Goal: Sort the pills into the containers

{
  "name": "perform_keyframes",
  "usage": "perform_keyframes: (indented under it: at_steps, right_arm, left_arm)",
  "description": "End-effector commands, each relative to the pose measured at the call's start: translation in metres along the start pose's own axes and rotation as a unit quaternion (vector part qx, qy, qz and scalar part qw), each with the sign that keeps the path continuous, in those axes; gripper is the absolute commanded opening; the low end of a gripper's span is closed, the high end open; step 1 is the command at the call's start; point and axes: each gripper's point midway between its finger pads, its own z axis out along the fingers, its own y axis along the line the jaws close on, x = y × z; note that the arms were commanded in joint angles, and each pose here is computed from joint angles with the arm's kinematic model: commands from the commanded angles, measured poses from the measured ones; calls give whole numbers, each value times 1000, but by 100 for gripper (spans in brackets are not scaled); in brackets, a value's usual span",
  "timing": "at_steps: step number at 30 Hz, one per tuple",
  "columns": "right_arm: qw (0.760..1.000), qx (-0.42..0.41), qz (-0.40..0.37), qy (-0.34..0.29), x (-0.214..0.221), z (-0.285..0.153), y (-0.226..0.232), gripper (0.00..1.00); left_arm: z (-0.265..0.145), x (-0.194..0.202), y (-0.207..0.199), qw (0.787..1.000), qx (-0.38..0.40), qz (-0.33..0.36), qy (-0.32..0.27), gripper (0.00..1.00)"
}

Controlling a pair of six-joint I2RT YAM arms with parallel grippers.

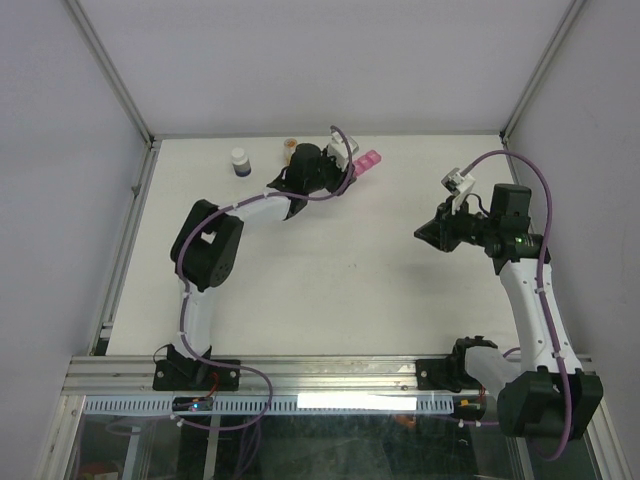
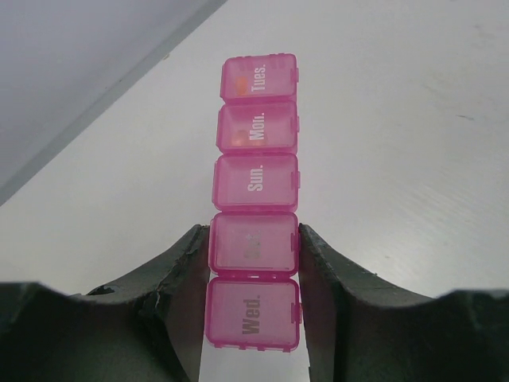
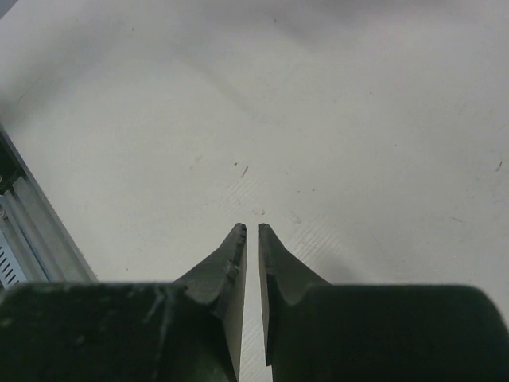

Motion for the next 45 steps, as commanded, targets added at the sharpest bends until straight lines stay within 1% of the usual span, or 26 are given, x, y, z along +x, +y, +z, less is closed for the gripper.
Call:
perform_keyframes:
  at_steps: [1, 5, 7, 9, 11, 12, 15, 16, 18, 20, 21, 24, 25, 27, 28, 29, 30, 31, 32, 35, 39, 42, 45]
  right_arm:
    - [1000, -7, -7, -27, -13, -3, 3, 14]
    - [1000, -6, -4, -25, -10, -2, 1, 14]
    - [1000, -6, -3, -24, -9, -2, 1, 14]
    - [1000, -5, -2, -25, -9, -2, 0, 14]
    - [1000, -3, -1, -24, -8, -2, -1, 14]
    - [1000, -2, -1, -24, -8, -3, -2, 14]
    - [1000, 2, 3, -22, -5, -3, -6, 15]
    - [1000, 3, 4, -22, -5, -3, -7, 15]
    - [1000, 5, 1, -23, -5, -5, -8, 23]
    - [1000, 11, -10, -26, -6, -8, -10, 31]
    - [999, 14, -18, -29, -7, -11, -10, 36]
    - [997, 37, -46, -47, -17, -21, -14, 53]
    - [996, 44, -63, -53, -22, -24, -14, 60]
    - [991, 79, -87, -69, -38, -33, -19, 71]
    - [987, 114, -79, -83, -49, -40, -25, 77]
    - [981, 154, -70, -99, -63, -50, -32, 85]
    - [971, 194, -63, -121, -78, -63, -36, 97]
    - [961, 233, -48, -143, -91, -76, -41, 98]
    - [953, 249, -55, -162, -106, -87, -37, 98]
    - [956, 218, -79, -180, -140, -105, -6, 99]
    - [954, 189, -40, -228, -172, -121, 26, 99]
    - [943, 206, 3, -260, -191, -141, 37, 99]
    - [933, 228, 2, -279, -206, -157, 42, 99]
  left_arm:
    - [23, 7, 28, 1000, 0, 4, 13, 24]
    - [48, 23, 43, 1000, 5, -4, 24, 24]
    - [56, 24, 51, 1000, -2, -3, 23, 24]
    - [63, 22, 59, 1000, -14, -4, 18, 32]
    - [66, 22, 68, 999, -27, -9, 16, 44]
    - [67, 21, 70, 999, -31, -13, 14, 54]
    - [64, 9, 74, 999, -38, -27, 4, 92]
    - [61, 2, 75, 999, -41, -32, -1, 98]
    - [53, -19, 76, 998, -47, -46, -15, 99]
    - [35, -50, 73, 996, -47, -70, -35, 99]
    - [19, -80, 68, 995, -39, -79, -57, 99]
    - [-31, -135, 41, 988, 5, -119, -96, 99]
    - [-51, -154, 31, 984, 19, -136, -112, 99]
    - [-94, -184, 11, 977, 43, -157, -141, 99]
    - [-118, -197, 2, 972, 51, -166, -158, 99]
    - [-140, -205, -5, 968, 55, -175, -172, 99]
    - [-163, -214, -13, 964, 59, -180, -188, 99]
    - [-181, -216, -21, 961, 62, -187, -196, 99]
    - [-203, -221, -28, 958, 64, -192, -205, 99]
    - [-257, -228, -47, 953, 68, -201, -218, 99]
    - [-321, -248, -62, 947, 57, -201, -245, 99]
    - [-364, -262, -72, 942, 52, -197, -265, 99]
    - [-389, -270, -79, 940, 50, -192, -276, 99]
